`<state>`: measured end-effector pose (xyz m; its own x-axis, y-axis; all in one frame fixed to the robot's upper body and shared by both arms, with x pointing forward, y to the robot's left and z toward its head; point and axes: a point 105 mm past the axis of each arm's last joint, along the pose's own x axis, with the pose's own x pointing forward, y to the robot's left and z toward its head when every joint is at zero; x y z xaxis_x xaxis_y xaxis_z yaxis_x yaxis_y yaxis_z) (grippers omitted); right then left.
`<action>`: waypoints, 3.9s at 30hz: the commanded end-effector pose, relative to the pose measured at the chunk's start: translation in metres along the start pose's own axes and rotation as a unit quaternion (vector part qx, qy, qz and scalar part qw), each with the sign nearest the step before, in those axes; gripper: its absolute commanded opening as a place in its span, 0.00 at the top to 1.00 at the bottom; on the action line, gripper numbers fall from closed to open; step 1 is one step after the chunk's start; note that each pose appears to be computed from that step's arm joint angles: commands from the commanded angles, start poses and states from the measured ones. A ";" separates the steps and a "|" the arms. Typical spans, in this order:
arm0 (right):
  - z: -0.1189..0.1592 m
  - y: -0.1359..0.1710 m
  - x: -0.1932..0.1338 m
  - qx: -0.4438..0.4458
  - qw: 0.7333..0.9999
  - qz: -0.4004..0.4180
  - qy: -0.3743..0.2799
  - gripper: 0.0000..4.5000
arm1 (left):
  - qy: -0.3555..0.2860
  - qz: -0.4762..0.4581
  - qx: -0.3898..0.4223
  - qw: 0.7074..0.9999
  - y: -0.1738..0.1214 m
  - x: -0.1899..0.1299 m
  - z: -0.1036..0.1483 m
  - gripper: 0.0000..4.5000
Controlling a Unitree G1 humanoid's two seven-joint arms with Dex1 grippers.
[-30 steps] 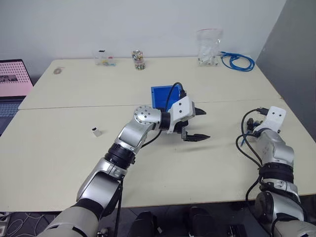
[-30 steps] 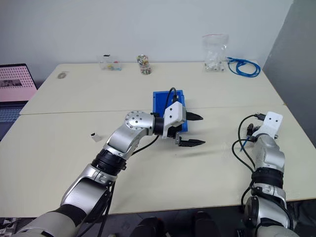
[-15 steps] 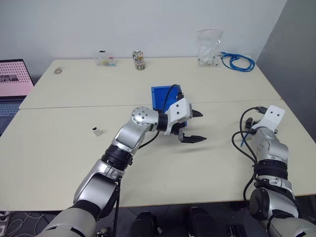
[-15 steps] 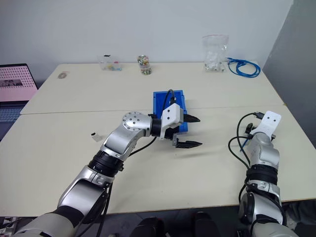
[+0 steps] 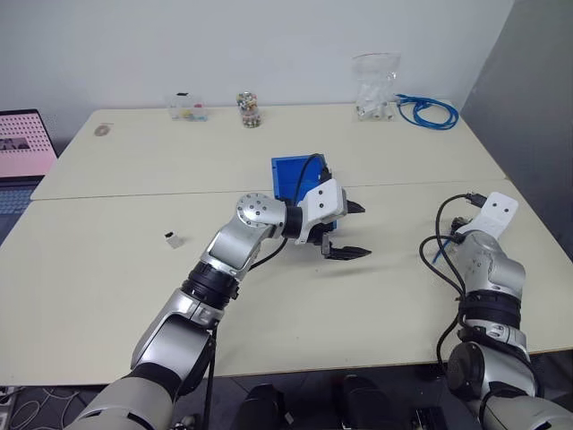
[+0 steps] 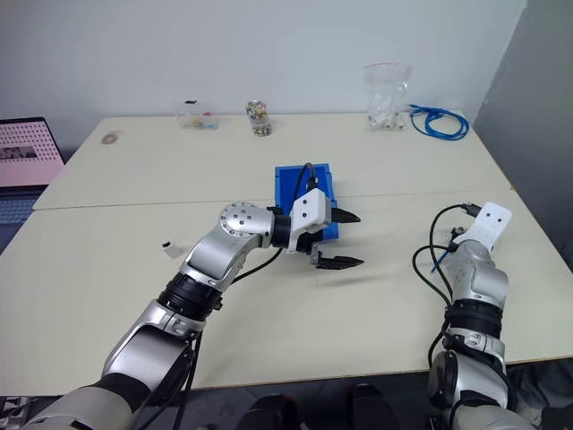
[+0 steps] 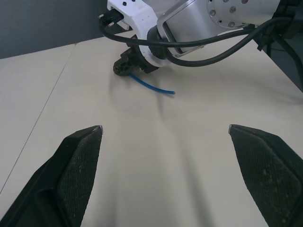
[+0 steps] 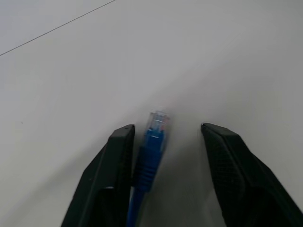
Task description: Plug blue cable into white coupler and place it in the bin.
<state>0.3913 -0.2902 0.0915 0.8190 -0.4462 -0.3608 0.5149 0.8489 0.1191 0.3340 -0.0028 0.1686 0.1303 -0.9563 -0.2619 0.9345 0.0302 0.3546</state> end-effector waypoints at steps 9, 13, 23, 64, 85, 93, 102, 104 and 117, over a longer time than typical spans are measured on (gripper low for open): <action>-0.017 0.018 -0.004 -0.058 0.997 0.055 0.005 0.95 | -0.012 0.004 0.019 1.000 0.001 -0.003 0.009 0.00; -0.019 0.031 -0.012 -0.097 0.987 0.124 0.002 0.95 | -0.011 0.003 0.018 1.000 -0.002 -0.007 0.007 0.00; -0.032 0.092 -0.128 -0.388 0.731 0.556 -0.074 0.95 | 0.022 0.088 -0.051 0.995 -0.059 -0.087 -0.052 0.00; -0.039 0.139 -0.225 -0.295 0.592 0.748 -0.055 0.01 | 0.075 0.111 -0.154 0.979 -0.105 -0.126 -0.074 0.00; -0.063 0.085 -0.215 -0.313 0.680 0.662 -0.022 0.00 | 0.130 -0.011 -0.145 0.981 -0.091 -0.097 -0.147 0.23; -0.061 0.087 -0.213 -0.312 0.682 0.661 -0.026 0.00 | 0.138 -0.036 -0.163 0.976 -0.096 -0.103 -0.153 0.53; -0.064 0.087 -0.213 -0.306 0.683 0.663 -0.019 0.00 | 0.118 -0.061 -0.149 0.980 -0.106 -0.092 -0.145 0.92; -0.064 0.088 -0.213 -0.305 0.683 0.664 -0.019 0.00 | 0.114 -0.062 -0.151 0.980 -0.107 -0.091 -0.142 0.95; -0.072 0.072 -0.245 -0.049 0.708 0.688 0.151 0.00 | -0.091 -0.016 -0.555 0.827 -0.079 -0.102 -0.061 0.95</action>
<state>0.2121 -0.1017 0.1116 0.4222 0.8850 -0.1964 -0.7741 0.4647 0.4300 0.2776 0.1154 0.0938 0.1701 -0.9728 -0.1575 0.7253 0.2318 -0.6482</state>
